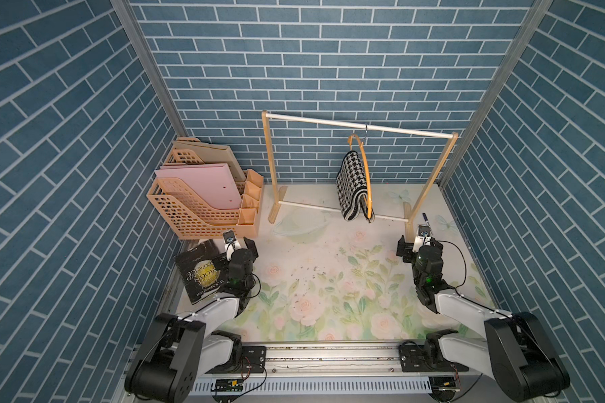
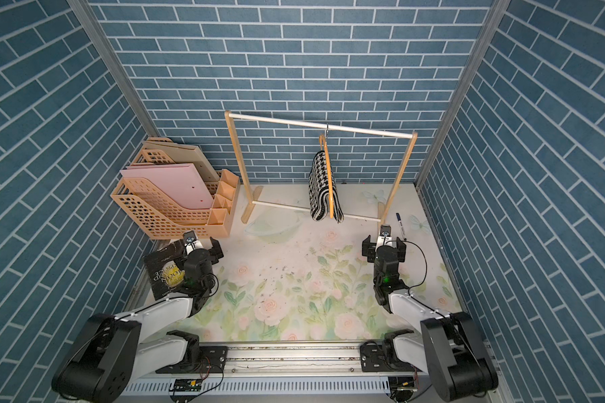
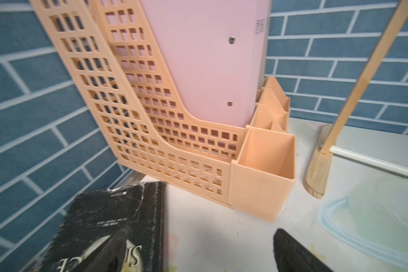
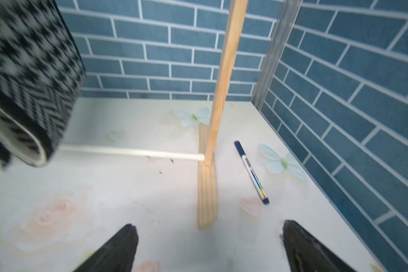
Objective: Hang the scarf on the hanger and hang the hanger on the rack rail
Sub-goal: Reset both arms
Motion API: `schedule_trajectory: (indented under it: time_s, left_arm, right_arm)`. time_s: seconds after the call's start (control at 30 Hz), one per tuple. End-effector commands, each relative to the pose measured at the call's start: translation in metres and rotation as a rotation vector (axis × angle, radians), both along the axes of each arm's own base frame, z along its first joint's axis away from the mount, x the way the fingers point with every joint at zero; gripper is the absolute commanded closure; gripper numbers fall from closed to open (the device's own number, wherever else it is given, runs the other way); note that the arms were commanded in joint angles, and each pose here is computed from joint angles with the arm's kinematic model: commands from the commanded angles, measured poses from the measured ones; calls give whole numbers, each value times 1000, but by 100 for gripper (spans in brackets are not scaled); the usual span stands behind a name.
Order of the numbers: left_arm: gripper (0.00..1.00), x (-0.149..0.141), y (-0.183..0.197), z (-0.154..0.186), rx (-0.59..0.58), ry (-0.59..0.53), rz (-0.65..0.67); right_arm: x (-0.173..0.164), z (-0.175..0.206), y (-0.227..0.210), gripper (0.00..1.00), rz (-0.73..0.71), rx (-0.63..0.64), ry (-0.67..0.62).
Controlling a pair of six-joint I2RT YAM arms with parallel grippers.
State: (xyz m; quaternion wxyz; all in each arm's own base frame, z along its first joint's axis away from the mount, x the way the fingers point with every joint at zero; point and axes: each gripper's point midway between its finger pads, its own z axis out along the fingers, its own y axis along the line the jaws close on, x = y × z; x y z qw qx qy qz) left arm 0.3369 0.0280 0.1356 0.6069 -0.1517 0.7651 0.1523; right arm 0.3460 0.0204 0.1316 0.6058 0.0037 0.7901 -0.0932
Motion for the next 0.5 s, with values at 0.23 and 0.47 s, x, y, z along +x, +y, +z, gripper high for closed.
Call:
schedule_trajectory:
  time_s: [0.23, 0.47]
  left_arm:
    - [1, 34, -19, 8, 78, -49, -145]
    - [0, 17, -8, 8, 42, -194, -189]
  right_arm:
    - [9, 12, -21, 0, 59, 42, -221]
    - [25, -3, -18, 0, 89, 48, -158]
